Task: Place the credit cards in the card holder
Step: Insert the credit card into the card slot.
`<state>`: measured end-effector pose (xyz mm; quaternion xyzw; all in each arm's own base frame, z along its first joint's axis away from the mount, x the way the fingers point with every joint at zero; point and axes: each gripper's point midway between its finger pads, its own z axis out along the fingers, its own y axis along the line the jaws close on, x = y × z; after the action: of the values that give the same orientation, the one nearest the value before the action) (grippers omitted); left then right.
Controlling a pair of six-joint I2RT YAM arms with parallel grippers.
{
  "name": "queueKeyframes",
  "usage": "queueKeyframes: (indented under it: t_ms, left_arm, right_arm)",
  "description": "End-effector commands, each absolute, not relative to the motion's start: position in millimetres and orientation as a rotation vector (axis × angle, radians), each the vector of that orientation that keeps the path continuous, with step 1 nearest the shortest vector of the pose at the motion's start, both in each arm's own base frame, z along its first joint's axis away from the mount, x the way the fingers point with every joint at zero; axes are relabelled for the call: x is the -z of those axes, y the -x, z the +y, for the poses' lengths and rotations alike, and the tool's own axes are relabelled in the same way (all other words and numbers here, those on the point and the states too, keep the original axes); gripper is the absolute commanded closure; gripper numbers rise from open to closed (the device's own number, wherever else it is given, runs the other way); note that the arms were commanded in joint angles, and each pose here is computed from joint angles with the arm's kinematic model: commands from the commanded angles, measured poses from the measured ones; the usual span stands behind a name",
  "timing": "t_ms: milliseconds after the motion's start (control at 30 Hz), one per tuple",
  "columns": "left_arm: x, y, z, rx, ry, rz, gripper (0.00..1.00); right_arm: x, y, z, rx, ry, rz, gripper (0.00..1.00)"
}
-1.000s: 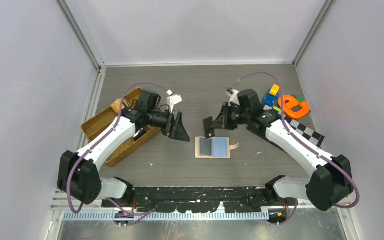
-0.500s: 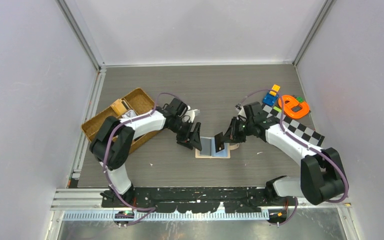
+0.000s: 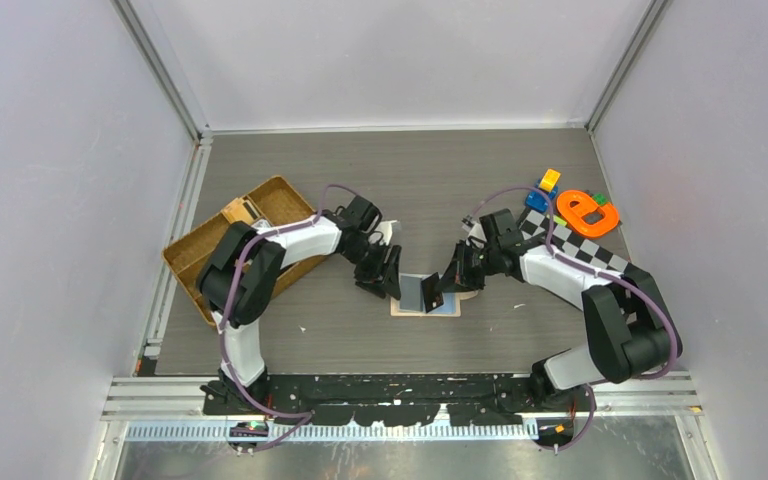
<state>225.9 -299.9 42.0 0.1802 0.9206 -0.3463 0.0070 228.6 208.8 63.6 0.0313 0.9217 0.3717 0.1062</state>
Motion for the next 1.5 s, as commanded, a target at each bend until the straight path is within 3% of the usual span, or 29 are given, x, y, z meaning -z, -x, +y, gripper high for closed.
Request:
queueKeyframes:
  t_ms: [0,300,733,1467]
  left_arm:
    - [-41.7,-227.8,-301.2,1.053,-0.581,2.897,0.5]
    - [-34.3,-227.3,-299.7,1.012,-0.593,2.925,0.53]
    - [-20.1,-225.0,-297.5,0.976,-0.595,2.976,0.64]
    - [-8.1,-218.3,-294.6,0.902,-0.633,3.026,0.71]
  right_arm:
    - [-63.9,-232.5,212.0,-1.125,-0.052,2.686,0.99]
    - [-55.1,-230.2,213.0,-1.133,-0.059,2.717,0.99]
    - [-47.1,-233.2,217.3,-1.143,-0.063,2.713,1.0]
    - [-26.7,-237.6,213.2,-1.04,-0.086,2.732,0.96]
